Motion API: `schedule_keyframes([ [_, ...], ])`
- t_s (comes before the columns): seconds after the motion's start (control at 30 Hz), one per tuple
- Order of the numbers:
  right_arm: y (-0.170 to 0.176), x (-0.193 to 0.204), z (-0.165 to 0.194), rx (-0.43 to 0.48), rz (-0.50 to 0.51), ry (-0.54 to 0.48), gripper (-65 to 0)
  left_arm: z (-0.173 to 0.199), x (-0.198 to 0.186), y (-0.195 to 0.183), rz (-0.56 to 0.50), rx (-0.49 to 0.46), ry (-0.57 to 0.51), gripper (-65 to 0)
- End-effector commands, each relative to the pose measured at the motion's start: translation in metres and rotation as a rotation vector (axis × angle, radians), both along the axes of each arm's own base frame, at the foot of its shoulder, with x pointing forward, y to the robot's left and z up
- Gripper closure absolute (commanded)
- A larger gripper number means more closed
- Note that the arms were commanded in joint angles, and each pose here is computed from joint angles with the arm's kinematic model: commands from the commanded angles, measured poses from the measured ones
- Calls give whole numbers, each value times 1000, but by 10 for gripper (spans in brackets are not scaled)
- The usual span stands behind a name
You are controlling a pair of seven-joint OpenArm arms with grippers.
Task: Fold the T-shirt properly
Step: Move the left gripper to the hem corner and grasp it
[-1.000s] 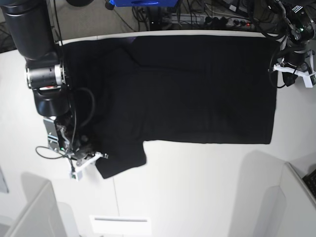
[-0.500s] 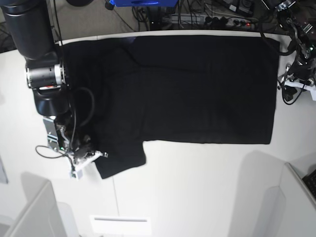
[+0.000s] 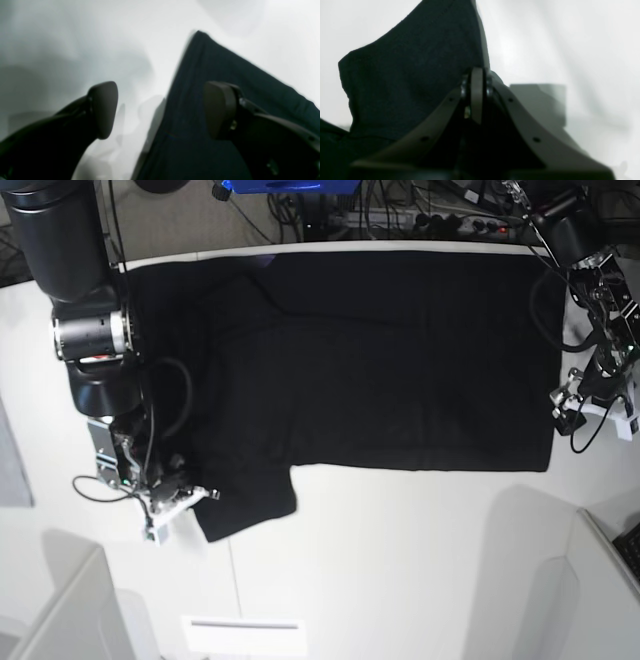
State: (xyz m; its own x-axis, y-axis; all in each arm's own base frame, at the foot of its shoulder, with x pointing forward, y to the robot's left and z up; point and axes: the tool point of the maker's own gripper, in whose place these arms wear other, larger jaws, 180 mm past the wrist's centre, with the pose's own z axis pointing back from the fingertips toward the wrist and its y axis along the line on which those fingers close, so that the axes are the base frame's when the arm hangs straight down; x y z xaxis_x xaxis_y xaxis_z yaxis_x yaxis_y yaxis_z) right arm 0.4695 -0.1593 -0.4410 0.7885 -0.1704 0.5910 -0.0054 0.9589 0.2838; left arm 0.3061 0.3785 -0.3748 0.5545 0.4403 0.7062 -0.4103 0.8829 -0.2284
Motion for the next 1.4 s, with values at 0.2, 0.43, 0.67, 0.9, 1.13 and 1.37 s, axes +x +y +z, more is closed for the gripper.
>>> schedule_keyframes([
  [0.2, -2, 5, 7, -20, 15, 10, 0, 5, 40, 24, 40, 19, 12, -510],
  [0.43, -2, 9, 11, -20, 16, 1, 0, 2, 85, 14, -55, 74, 94, -510],
  [0.67, -2, 11, 13, -20, 16, -3, 0, -16, 121, -20, -173, 112, 101, -510],
  [0.9, -8, 11, 14, -27, 10, -3, 0, -24, 128, -30, -193, 92, 120, -510],
  [1.13, -12, 11, 14, -31, 4, -5, 0, -33, 121, -31, -195, 89, 138, -397],
  [1.37, -12, 10, 14, -25, -2, -6, 0, -42, 111, -31, -196, 86, 160, -51],
])
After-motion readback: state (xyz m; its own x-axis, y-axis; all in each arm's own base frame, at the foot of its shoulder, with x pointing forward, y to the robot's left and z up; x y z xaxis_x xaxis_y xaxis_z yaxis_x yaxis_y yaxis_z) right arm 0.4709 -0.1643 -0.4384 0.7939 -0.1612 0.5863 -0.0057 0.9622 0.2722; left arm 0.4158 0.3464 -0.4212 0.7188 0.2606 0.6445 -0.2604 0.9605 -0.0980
